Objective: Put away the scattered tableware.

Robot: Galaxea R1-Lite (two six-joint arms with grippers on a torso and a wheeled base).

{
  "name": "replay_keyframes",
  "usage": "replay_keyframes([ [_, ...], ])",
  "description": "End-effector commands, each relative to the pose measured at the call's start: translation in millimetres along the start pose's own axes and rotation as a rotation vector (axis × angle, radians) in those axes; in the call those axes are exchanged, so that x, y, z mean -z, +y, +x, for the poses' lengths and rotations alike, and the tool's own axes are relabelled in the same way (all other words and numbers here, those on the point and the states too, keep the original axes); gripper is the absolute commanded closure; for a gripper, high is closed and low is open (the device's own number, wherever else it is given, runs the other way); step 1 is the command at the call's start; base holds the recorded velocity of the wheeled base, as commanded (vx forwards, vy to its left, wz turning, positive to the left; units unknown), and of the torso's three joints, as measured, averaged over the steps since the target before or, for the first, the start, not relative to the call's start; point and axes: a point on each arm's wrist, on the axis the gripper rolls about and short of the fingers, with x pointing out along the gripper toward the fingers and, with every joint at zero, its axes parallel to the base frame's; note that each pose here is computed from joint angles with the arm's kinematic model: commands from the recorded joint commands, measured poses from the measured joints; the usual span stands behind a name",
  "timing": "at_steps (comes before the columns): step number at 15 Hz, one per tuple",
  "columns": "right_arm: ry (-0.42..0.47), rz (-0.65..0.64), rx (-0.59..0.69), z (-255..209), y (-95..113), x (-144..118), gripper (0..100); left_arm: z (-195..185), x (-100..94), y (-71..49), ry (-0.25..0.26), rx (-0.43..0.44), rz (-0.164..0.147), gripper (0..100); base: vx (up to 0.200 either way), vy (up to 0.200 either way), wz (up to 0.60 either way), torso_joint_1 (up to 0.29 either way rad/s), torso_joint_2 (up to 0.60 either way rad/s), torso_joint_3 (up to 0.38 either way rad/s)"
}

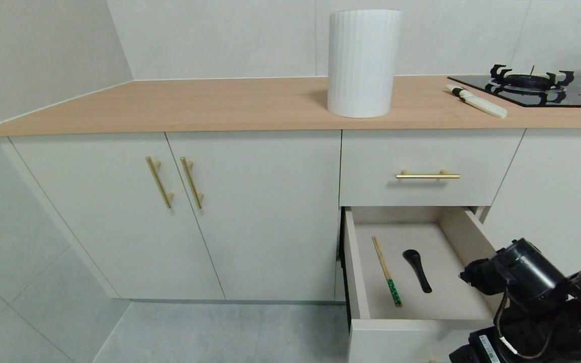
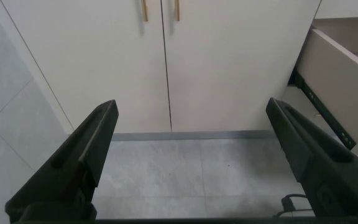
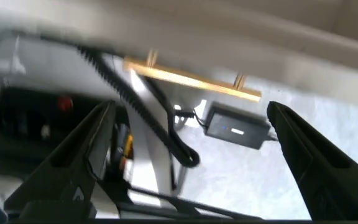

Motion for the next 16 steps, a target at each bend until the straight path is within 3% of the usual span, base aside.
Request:
replay_keyframes([
  [1,0.012,0.048,0.018,8.5,1.1,-9.2,0,0.0,0.0,0.0,0.000,0.000,0.000,0,0.000,0.000,0.00,0.000,0.00,0.000],
  [11,-0.035,0.101,0.057,12.8,-2.0,-19.8,0,0.0,0.0,0.0,0.000,0.000,0.000,0,0.000,0.000,0.00,0.000,0.00,0.000],
  [16,-0.115,0.134,0.052,26.5,-2.4,-33.2,0,0.0,0.0,0.0,0.000,0.000,0.000,0,0.000,0.000,0.00,0.000,0.00,0.000],
])
